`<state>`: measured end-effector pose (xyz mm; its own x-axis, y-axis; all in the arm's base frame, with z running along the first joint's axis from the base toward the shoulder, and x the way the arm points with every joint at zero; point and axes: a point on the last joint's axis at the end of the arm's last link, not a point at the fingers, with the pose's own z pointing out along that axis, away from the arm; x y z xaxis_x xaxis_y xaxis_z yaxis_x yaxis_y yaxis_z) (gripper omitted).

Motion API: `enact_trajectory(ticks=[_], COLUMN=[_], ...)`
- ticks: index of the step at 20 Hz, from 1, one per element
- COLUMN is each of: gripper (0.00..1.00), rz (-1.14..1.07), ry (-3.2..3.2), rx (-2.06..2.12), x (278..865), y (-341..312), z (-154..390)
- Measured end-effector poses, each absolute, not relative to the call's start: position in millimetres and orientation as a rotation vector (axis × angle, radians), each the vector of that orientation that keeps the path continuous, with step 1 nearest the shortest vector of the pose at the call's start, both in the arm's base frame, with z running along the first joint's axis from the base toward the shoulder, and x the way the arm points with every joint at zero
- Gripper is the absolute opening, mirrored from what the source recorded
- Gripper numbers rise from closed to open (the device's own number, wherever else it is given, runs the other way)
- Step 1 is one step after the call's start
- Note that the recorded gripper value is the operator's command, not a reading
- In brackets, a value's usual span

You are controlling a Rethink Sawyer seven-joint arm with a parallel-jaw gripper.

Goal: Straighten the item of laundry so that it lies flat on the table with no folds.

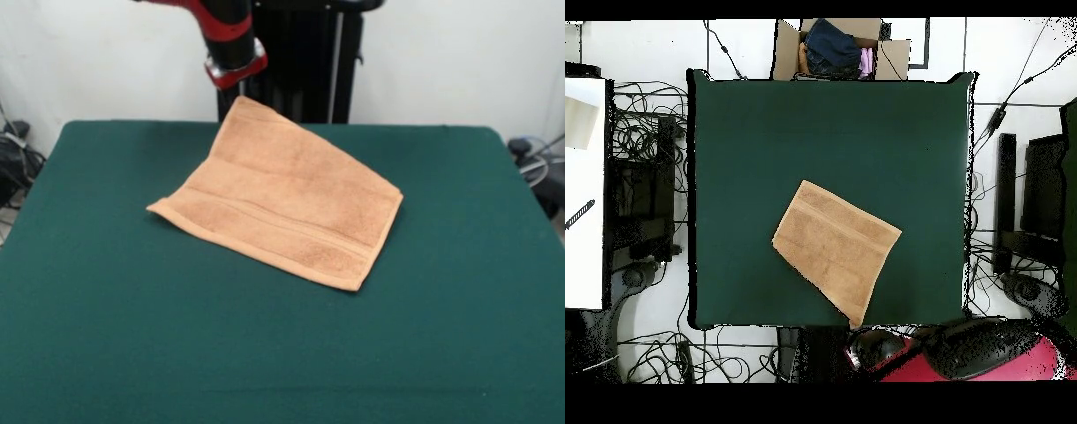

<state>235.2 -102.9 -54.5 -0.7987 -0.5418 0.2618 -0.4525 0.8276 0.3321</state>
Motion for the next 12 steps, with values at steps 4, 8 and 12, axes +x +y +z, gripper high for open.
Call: enact_trajectory(ticks=[4,8,12], gripper=[1.00,1.00,1.00], rz=[-0.372,-0.376,-0.372], ry=[-2.653,-2.637,-2.612], rx=[0.763,0.769,0.760], x=[240.7,245.2,251.9], y=[-100.5,-98.0,-96.1], z=[-57.8,-58.4,-53.0])
